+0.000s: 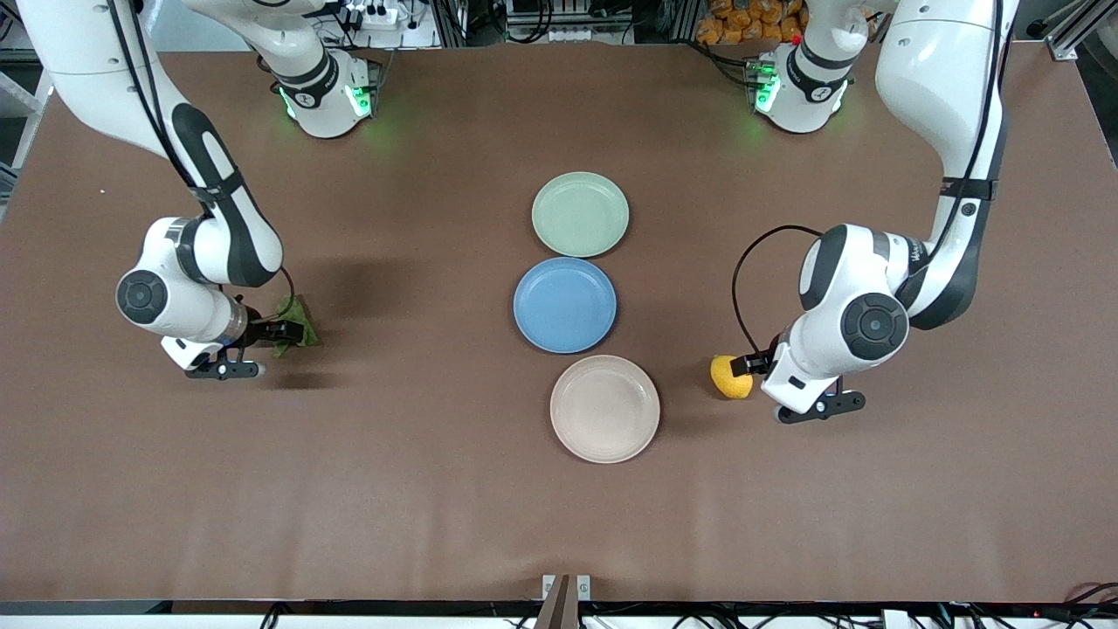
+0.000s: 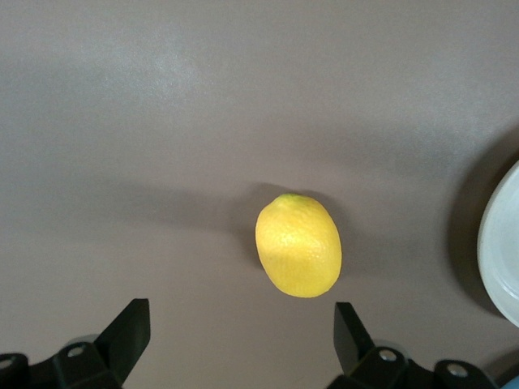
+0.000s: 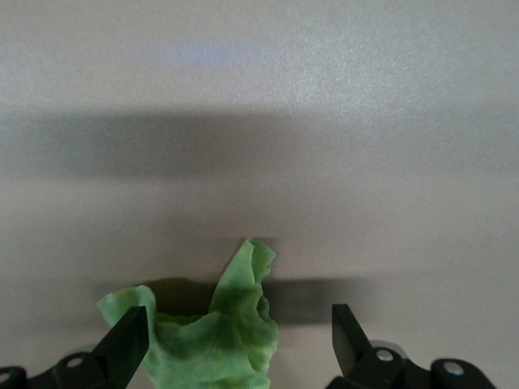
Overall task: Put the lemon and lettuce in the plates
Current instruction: 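Lower the right gripper onto the green lettuce and close on it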
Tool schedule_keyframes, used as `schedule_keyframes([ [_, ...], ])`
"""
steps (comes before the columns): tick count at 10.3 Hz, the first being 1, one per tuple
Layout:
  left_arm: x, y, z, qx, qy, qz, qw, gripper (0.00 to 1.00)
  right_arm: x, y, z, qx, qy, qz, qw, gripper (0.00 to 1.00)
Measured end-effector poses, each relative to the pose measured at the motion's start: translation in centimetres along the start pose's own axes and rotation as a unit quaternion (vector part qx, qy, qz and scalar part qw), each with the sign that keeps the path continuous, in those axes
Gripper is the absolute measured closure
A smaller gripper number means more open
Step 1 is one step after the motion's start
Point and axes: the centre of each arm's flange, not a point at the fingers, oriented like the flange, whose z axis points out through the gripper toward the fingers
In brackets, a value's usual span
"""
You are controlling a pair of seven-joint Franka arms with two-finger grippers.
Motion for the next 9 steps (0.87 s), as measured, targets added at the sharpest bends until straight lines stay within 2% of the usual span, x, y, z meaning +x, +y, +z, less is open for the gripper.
schedule_keyframes([
  [4, 0.3, 0.0, -0.7, -0.004, 0.007, -0.001, 1.000, 0.00, -0.2, 0.0, 1.0, 0.000, -0.008, 0.001, 1.000, 0.00],
  [5, 0.1, 0.4, -0.7, -0.003, 0.007, 0.002, 1.000, 0.00, -0.2, 0.0, 1.2, 0.000, -0.010, 0.001, 1.000, 0.03],
  [6, 0.0, 0.6, -0.7, -0.003, 0.007, 0.004, 1.000, 0.00, -0.2, -0.1, 1.3, 0.000, -0.011, 0.001, 1.000, 0.17],
  [7, 0.0, 0.6, -0.7, -0.003, 0.007, 0.004, 1.000, 0.00, -0.1, -0.2, 1.2, 0.002, -0.009, 0.001, 1.000, 0.26],
  [8, 0.0, 0.7, -0.7, -0.003, 0.007, 0.004, 1.000, 0.00, -0.1, -0.2, 1.2, 0.002, -0.009, 0.001, 1.000, 0.28],
  [9, -0.1, 0.9, -0.6, -0.003, 0.007, 0.006, 1.000, 0.00, -0.1, -0.3, 0.9, 0.002, -0.007, 0.005, 1.000, 0.43],
])
